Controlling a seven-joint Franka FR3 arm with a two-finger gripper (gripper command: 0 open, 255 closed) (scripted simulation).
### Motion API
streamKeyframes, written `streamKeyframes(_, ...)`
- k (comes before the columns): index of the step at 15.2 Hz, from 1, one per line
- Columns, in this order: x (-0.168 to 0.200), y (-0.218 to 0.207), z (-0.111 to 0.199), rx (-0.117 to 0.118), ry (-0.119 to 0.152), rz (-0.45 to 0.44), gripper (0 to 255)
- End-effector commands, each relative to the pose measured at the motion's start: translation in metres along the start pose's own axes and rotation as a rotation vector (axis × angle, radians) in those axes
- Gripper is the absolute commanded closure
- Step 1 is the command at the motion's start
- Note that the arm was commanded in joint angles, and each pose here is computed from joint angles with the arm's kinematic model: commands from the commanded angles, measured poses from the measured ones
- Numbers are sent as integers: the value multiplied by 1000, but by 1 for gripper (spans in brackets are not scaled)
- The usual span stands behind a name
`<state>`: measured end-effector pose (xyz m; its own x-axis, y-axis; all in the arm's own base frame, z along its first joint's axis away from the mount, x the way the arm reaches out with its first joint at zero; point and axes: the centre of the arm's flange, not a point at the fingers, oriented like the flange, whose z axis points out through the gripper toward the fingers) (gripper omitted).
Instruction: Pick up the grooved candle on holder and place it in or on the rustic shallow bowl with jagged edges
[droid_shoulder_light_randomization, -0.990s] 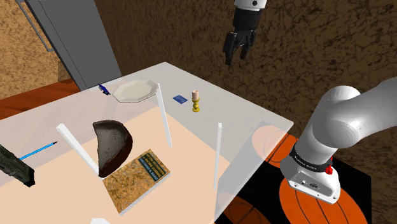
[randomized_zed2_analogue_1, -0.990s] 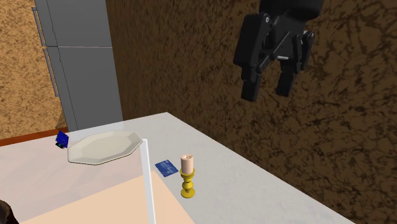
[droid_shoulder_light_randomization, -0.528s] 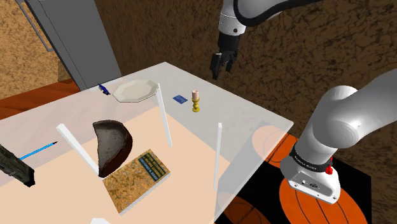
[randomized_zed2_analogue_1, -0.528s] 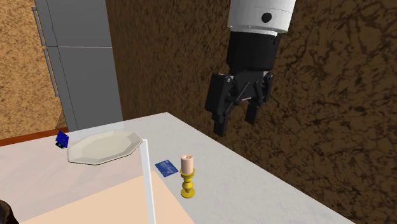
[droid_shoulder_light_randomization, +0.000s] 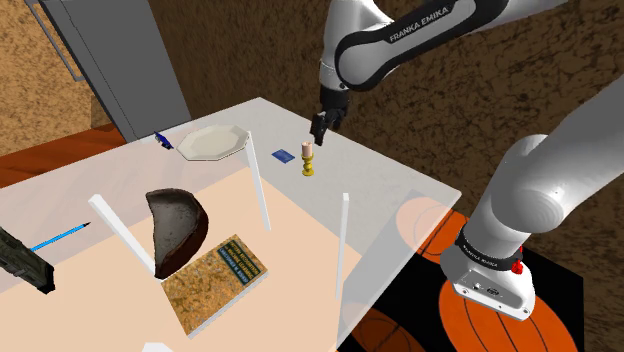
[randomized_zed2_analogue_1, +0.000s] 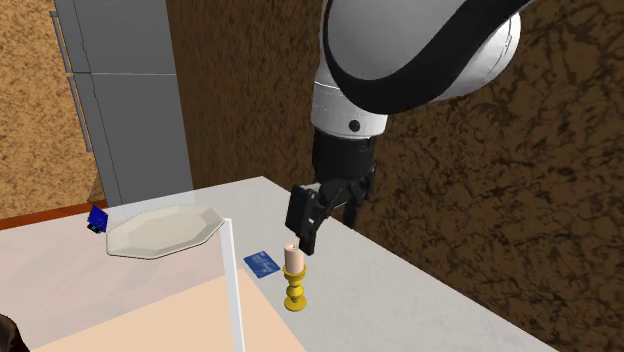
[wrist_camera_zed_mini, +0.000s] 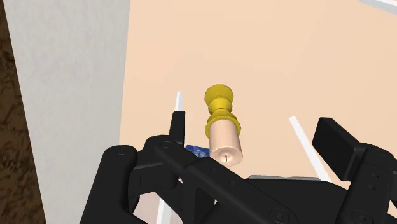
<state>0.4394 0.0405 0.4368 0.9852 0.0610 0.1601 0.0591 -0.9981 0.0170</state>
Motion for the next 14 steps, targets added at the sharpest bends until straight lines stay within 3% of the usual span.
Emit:
streamKeyframes(1,12,-1,23,-10,13,-23,0)
streamKeyframes(5,37,-4,67,-31,34,-67,0)
streamKeyframes(14,40,-3,110,-32,36,-69,0)
